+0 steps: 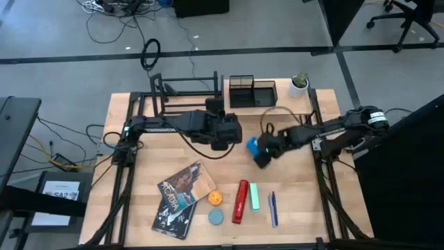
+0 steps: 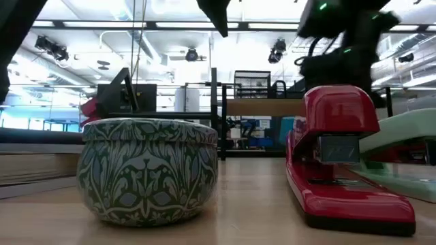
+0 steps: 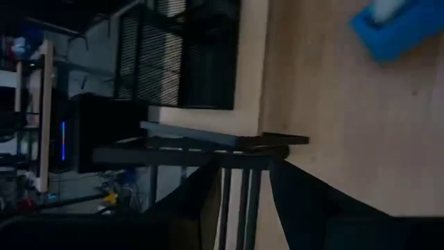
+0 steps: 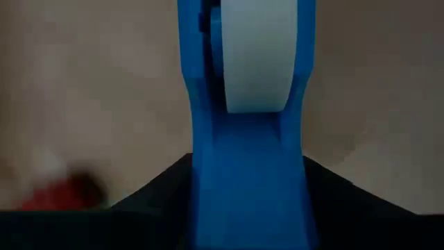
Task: Stock shelves
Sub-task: Put the blue tape dispenser under the shelf
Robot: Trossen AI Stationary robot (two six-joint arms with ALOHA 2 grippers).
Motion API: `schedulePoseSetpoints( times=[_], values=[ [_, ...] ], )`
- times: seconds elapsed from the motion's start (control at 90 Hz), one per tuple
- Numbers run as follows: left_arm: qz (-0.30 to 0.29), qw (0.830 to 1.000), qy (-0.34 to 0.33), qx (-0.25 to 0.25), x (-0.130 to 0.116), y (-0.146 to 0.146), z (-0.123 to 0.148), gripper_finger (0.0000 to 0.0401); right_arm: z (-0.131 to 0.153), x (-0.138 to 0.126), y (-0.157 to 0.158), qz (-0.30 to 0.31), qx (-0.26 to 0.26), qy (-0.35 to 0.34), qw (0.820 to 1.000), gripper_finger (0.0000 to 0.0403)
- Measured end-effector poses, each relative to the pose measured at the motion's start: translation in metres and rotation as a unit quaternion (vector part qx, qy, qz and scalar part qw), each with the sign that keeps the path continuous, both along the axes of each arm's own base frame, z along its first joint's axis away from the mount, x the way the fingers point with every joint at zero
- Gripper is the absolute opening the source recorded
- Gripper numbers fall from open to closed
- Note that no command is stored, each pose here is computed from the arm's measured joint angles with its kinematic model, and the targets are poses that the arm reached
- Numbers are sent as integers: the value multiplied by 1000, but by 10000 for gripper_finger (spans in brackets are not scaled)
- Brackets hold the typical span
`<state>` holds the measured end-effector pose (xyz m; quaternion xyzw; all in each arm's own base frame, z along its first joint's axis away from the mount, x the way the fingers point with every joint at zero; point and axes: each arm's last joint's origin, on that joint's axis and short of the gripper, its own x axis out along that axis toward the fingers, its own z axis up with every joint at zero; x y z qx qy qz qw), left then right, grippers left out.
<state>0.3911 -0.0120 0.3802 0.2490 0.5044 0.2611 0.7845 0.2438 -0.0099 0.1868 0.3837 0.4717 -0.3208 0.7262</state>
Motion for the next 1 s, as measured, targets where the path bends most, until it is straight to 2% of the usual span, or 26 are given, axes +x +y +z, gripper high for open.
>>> schedulePoseSetpoints(
  times=[0.111, 0.311, 0.367, 0.533, 0.656, 0.778, 0.922, 1.0],
  values=[
    [-1, 1000, 7, 1, -1, 0, 0, 106, -4, 9, -24, -43, -16, -29, 999, 172],
    [-2, 1000, 15, 1, -2, 0, -1, 106, -11, 29, -48, -54, -36, -100, 993, 175],
    [-2, 1000, 17, 2, -2, -1, -1, 106, -12, 32, -50, -51, -36, -111, 992, 202],
    [-3, 1000, 19, 2, -3, -2, -2, 106, -19, 38, -51, -49, -29, -113, 992, 330],
    [-3, 1000, 17, 2, -2, -2, -1, 106, -20, 40, -48, -52, -38, -119, 991, 383],
    [-2, 1000, 18, 2, -3, -2, -2, 106, -11, 39, -39, -9, -63, -127, 990, 393],
    [-3, 1000, 20, 1, -3, -3, -2, 106, -4, 33, -31, 76, -114, -101, 985, 370],
    [-4, 1000, 19, 2, -3, -4, -2, 106, -4, 33, -31, 139, -160, -79, 974, 355]
  ],
)
